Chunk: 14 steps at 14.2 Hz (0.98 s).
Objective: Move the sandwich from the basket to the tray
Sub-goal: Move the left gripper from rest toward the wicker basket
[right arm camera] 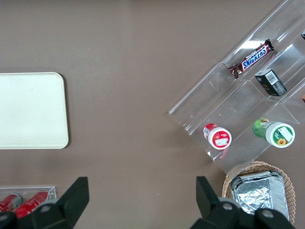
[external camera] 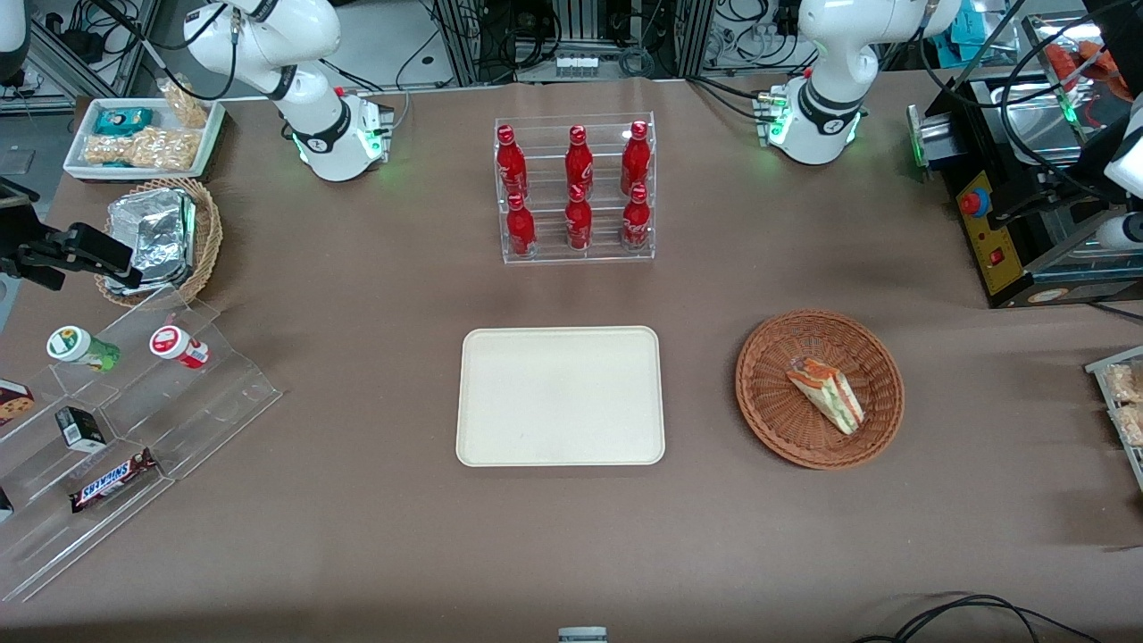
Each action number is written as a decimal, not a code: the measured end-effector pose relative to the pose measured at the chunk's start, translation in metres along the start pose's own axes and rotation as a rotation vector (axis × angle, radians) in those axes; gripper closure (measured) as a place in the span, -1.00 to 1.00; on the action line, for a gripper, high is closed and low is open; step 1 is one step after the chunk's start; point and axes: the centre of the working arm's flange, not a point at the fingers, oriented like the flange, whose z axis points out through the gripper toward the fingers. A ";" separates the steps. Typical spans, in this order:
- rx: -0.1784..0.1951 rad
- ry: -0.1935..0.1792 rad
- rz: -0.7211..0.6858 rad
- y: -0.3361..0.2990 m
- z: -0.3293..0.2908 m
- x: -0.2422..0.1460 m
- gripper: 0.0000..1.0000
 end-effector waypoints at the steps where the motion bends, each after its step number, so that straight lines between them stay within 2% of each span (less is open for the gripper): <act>1: 0.000 0.000 0.004 0.000 0.000 0.000 -1.00; 8: 0.001 -0.003 0.015 0.004 0.002 0.001 -1.00; 10: 0.002 -0.026 0.017 0.006 0.013 0.007 -1.00; 12: 0.004 -0.072 0.019 0.007 0.039 0.023 -1.00; 14: 0.003 -0.074 0.021 0.010 0.078 0.048 -1.00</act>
